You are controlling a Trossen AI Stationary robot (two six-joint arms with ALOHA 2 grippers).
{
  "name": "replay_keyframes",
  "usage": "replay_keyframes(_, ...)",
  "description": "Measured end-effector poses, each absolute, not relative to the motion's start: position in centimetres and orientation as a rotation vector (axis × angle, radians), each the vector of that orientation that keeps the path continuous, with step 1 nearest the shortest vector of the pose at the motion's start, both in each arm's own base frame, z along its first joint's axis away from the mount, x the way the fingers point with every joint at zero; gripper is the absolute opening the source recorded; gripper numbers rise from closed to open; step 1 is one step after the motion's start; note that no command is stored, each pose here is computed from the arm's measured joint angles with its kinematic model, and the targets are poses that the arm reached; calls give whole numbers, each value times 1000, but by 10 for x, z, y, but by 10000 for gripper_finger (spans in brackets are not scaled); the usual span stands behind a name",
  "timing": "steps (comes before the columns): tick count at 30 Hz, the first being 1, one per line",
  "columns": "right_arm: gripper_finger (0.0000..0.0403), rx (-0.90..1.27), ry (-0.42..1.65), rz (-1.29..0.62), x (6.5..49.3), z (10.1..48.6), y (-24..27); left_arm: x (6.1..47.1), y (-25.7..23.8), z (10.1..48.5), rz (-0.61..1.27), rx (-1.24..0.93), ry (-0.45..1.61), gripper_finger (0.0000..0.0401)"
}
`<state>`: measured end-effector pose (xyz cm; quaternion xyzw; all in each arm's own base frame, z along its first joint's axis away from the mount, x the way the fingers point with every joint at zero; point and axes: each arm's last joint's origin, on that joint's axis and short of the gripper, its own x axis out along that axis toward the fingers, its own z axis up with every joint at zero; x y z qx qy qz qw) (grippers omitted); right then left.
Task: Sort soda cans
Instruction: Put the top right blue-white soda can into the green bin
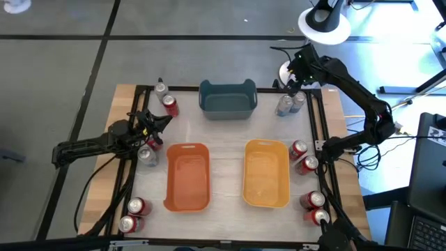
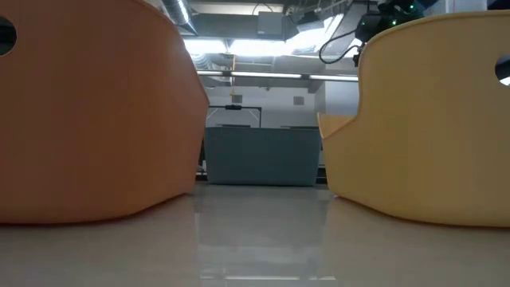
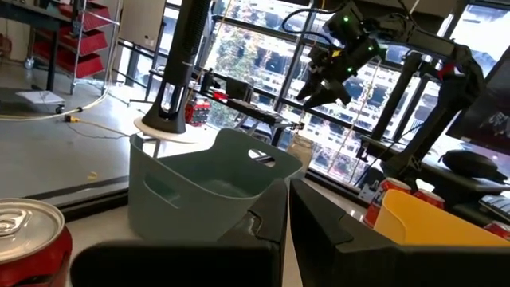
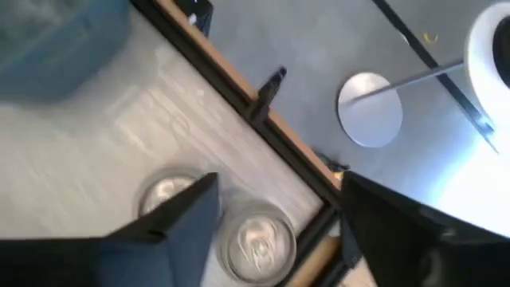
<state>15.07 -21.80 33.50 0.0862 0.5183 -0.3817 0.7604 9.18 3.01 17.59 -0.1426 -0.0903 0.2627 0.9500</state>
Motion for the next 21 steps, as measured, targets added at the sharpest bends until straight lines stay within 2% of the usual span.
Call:
replay_keyframes(4, 335, 130, 1176, -777, 150, 334, -217, 92, 30, 175, 534, -284, -177, 11)
replay_keyframes(8, 366, 100, 1190, -776, 150, 334, -217, 92, 30, 174, 534, -292, -169, 11)
replay_keyframes(12, 377, 126, 1181, -783, 150, 334, -216, 92, 30, 171, 538, -309, -137, 11)
replay_keyframes(18, 378, 271, 1103, -528, 153, 322, -208, 92, 30, 171, 536, -344, -146, 11)
replay_keyframes(21, 378, 270, 1122, -503, 154, 309, -208, 92, 30, 171, 536, -353, -149, 11)
